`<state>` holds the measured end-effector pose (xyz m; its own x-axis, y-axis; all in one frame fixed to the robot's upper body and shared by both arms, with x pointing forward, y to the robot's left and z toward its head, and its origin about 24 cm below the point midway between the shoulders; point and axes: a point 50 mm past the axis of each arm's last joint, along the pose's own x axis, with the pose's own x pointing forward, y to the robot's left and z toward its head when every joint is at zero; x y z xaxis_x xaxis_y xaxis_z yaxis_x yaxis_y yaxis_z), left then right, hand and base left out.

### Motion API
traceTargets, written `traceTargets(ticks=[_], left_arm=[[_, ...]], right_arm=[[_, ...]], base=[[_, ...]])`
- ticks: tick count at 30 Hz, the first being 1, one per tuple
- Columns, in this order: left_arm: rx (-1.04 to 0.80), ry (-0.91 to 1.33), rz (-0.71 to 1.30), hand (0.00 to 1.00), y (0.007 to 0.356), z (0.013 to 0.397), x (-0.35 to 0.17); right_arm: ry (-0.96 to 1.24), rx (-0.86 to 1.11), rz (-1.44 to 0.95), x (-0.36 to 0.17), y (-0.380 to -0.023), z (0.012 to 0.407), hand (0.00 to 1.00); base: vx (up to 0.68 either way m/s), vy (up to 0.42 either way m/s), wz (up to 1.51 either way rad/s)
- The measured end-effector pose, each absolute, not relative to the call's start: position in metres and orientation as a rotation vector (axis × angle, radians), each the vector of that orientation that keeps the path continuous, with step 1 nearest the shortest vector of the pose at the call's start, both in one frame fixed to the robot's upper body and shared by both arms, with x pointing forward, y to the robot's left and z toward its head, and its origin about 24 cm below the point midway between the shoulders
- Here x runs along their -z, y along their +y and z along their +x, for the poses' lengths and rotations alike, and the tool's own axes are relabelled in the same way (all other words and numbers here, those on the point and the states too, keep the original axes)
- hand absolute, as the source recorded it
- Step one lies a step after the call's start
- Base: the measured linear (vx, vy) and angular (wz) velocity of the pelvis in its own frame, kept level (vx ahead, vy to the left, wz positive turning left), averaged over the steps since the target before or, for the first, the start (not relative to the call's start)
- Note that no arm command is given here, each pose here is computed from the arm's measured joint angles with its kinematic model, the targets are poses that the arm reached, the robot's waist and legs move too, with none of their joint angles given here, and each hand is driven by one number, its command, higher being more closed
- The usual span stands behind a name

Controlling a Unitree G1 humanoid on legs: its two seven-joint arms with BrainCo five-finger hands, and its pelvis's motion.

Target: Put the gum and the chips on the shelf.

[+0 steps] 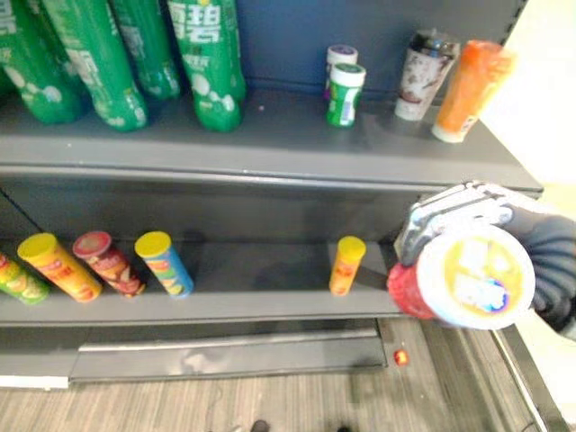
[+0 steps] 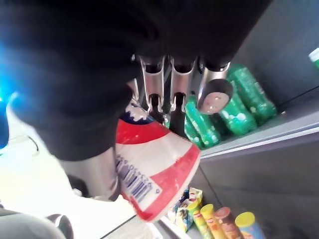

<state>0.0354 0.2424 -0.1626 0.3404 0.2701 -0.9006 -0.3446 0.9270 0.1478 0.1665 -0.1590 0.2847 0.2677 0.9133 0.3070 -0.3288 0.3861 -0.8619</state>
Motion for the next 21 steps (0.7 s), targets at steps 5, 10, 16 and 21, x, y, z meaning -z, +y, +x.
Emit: traceTargets(ticks=[5,10,16,21], left_arm=[[-0.403,1.162,-0.072,0.0,0.243,0.033,0.163],[-0.4,1.161,-0.071,0.0,0.242,0.033,0.163],[-0.381,1.168,-0.066,0.0,0.238,0.034,0.164],[-0.375,1.179,-0.07,0.0,0.234,0.033,0.165]], right_arm=[[-0.983,-0.987,-0.8,-0.297,-0.153,0.174,1.0],[-0.863,-0.829,-0.7,-0.291,-0.172,0.216,1.0],[-0.666,-0.465,-0.468,-0.269,-0.221,0.281,1.0],[-0.556,-0.325,-0.36,-0.256,-0.233,0.311,1.0]], base=[[-0.01,-0.004,-0.04],[0.0,-0.006,0.03],[0.01,-0.01,0.11],[0.02,-0.021,0.16]])
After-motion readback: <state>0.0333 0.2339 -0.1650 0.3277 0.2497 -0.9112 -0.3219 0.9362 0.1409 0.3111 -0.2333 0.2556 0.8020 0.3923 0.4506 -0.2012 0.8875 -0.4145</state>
